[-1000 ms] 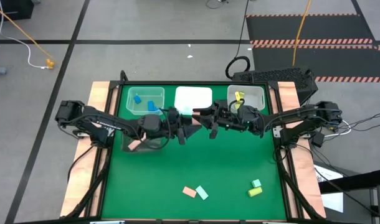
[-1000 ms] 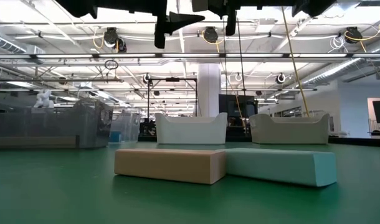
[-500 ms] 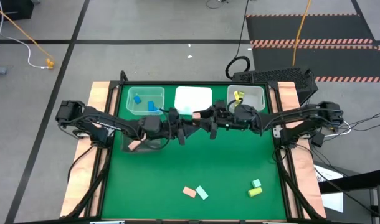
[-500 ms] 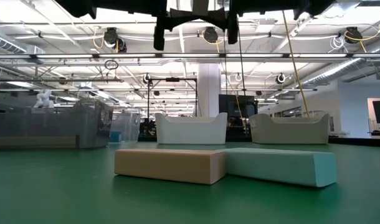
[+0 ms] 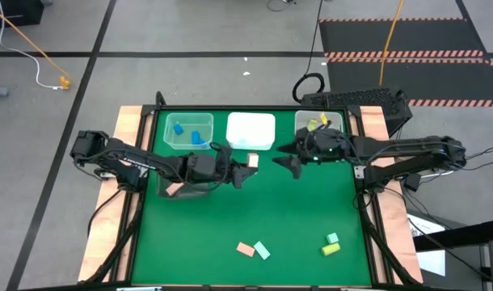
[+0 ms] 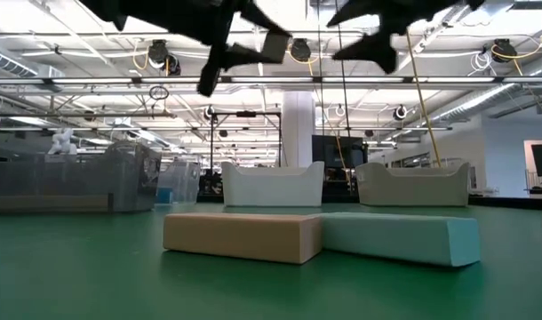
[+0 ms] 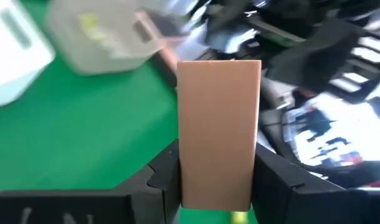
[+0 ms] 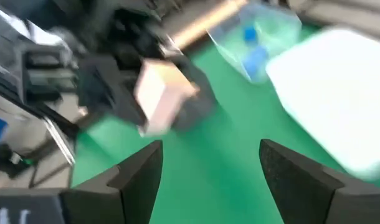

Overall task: Sort & place blocks by color
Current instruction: Put the light brown block into the black bin, then put the light blue block into the white bin

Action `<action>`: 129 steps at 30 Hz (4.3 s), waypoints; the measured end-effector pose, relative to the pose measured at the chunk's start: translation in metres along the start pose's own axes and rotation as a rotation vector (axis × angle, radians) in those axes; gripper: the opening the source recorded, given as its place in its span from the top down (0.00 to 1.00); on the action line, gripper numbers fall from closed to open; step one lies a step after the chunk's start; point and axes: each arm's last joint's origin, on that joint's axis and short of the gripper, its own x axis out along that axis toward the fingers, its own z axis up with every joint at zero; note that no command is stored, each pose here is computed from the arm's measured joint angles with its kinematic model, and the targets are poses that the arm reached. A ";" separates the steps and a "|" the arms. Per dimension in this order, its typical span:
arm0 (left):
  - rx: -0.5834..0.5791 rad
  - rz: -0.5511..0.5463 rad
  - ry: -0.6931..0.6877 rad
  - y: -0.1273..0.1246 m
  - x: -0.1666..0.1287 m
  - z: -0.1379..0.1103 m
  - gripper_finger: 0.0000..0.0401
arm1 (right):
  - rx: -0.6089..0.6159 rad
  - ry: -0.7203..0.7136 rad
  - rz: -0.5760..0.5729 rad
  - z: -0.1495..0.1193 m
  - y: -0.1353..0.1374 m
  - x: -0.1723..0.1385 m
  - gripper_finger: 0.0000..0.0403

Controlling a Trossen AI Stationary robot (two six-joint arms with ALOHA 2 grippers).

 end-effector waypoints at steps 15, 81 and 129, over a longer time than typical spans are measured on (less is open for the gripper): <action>-0.053 0.629 0.413 0.032 -0.084 -0.013 0.66 | 0.344 0.470 -0.275 -0.055 -0.025 -0.044 0.37; -0.089 1.106 0.515 0.065 -0.101 -0.035 0.38 | 0.722 1.219 -0.533 -0.198 0.020 -0.048 0.37; -0.229 0.967 0.610 0.051 -0.102 -0.031 0.39 | 0.437 1.244 -0.319 -0.209 0.022 -0.032 0.60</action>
